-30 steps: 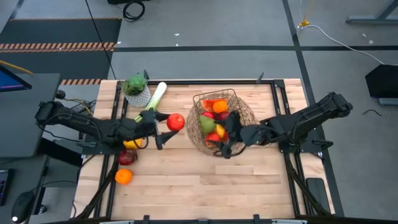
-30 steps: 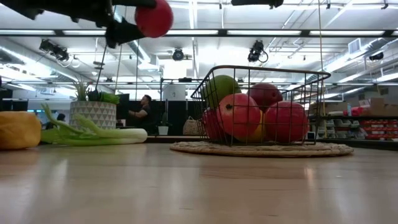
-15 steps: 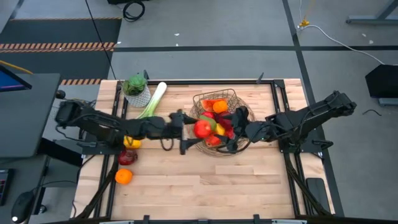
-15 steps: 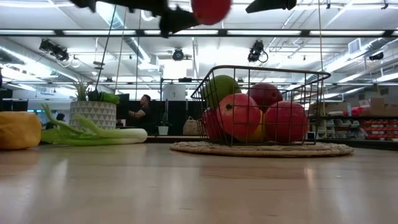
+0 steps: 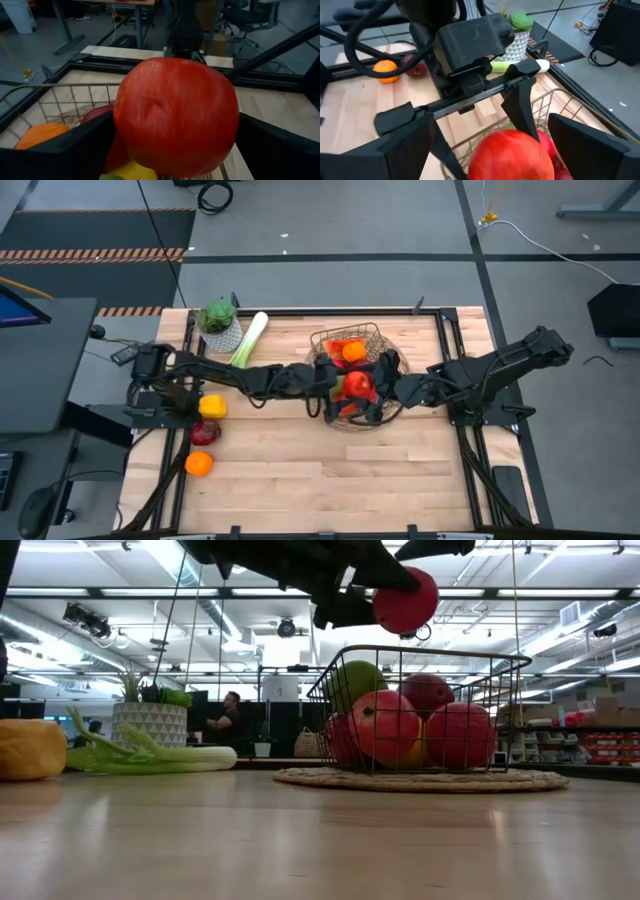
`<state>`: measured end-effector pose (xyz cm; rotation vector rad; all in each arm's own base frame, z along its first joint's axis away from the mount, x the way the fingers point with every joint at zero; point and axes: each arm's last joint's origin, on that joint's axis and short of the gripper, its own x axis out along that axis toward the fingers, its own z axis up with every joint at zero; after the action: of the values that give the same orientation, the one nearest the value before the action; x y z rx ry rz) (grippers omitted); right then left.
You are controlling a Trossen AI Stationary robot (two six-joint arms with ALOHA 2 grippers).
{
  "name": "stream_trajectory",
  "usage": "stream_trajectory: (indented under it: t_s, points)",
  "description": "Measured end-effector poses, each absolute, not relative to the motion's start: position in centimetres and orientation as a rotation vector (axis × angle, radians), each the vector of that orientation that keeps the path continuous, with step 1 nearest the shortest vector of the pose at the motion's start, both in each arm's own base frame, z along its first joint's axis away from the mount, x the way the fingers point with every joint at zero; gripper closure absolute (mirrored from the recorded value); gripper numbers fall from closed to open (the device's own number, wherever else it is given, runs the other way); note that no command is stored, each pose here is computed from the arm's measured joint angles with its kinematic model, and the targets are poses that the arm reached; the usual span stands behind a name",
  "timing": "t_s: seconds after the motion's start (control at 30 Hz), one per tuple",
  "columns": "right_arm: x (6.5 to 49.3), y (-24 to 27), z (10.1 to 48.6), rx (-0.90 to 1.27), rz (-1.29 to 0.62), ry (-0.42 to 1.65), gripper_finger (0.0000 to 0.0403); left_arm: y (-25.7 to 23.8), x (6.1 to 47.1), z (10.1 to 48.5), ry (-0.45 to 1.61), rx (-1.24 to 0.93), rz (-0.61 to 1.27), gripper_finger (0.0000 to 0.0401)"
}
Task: Build produce basket
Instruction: Put the red apple into the wire basket
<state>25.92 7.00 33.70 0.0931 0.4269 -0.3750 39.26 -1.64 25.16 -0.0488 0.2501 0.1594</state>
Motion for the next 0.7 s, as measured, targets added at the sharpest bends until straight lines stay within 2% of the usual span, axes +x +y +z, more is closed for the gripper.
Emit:
stream_trajectory:
  t_s: [0.17, 0.3, 0.47, 0.7]
  points:
    - [25.5, 6.0, 32.5, 0.034, -0.470, 0.535, 0.0010, -1.6, 39.5, 25.6, 0.237, -0.046, 0.146, 0.0015]
    - [25.3, 5.3, 31.0, 0.075, -0.557, 0.625, 0.0010, -1.9, 39.3, 25.2, 0.271, -0.014, 0.142, 0.0015]
    - [25.0, 5.1, 29.6, 0.066, -0.573, 0.684, 0.0010, -1.9, 39.2, 24.8, 0.309, -0.009, 0.146, 0.0015]
    - [24.7, 5.0, 29.4, 0.047, -0.574, 0.703, 0.0010, -1.6, 39.1, 24.9, 0.322, -0.009, 0.150, 0.0015]
